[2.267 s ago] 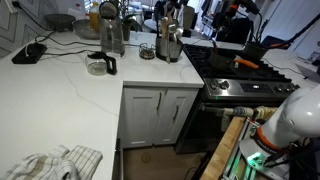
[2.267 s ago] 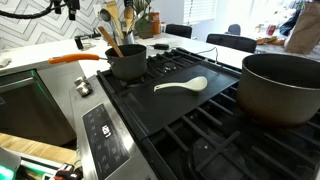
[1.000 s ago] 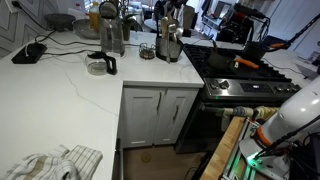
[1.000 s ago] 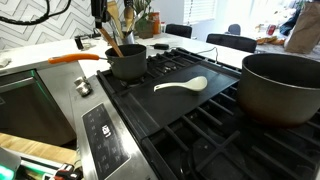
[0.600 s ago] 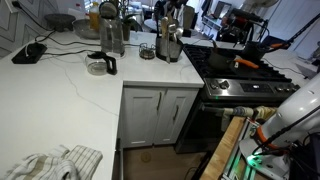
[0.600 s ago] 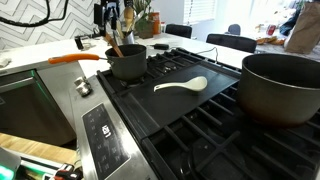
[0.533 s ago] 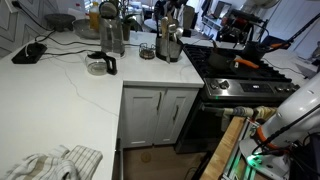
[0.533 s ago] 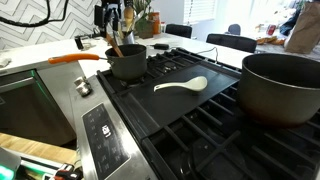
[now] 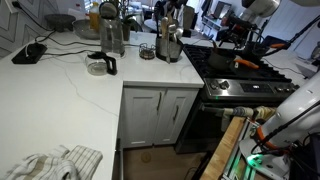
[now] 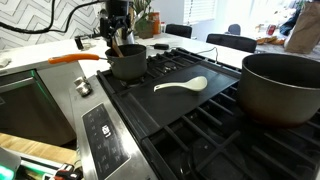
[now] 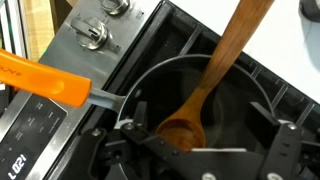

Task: Remove the brown serving spoon from the pot

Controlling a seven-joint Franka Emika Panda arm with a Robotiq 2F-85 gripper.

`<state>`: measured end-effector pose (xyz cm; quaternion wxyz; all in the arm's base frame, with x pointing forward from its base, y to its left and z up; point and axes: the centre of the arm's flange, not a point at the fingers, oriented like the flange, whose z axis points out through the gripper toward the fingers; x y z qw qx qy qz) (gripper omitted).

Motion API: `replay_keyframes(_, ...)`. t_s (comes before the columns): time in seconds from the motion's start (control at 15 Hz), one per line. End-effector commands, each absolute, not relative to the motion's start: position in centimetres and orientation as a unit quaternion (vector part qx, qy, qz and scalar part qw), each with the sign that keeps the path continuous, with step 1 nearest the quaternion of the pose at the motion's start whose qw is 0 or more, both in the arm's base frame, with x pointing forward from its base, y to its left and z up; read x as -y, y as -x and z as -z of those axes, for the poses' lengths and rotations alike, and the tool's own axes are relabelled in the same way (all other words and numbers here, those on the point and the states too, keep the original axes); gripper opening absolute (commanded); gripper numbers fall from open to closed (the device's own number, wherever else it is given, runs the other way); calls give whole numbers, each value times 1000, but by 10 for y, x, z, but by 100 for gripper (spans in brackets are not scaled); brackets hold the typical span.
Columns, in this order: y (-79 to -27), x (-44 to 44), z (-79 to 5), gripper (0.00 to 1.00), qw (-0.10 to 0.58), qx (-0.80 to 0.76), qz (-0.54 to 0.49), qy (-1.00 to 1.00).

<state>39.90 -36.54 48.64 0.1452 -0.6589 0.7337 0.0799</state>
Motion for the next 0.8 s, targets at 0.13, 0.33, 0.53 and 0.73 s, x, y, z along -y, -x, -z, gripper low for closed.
replay_keyframes(0.13, -404, 364, -477, 100, 143, -746, -102, 643)
replay_keyframes(0.33, -408, 363, -459, 100, 139, -760, -119, 624)
replay_keyframes(0.53, -411, 364, -443, 100, 133, -773, -132, 606)
replay_keyframes(0.73, -414, 365, -430, 100, 133, -784, -140, 590)
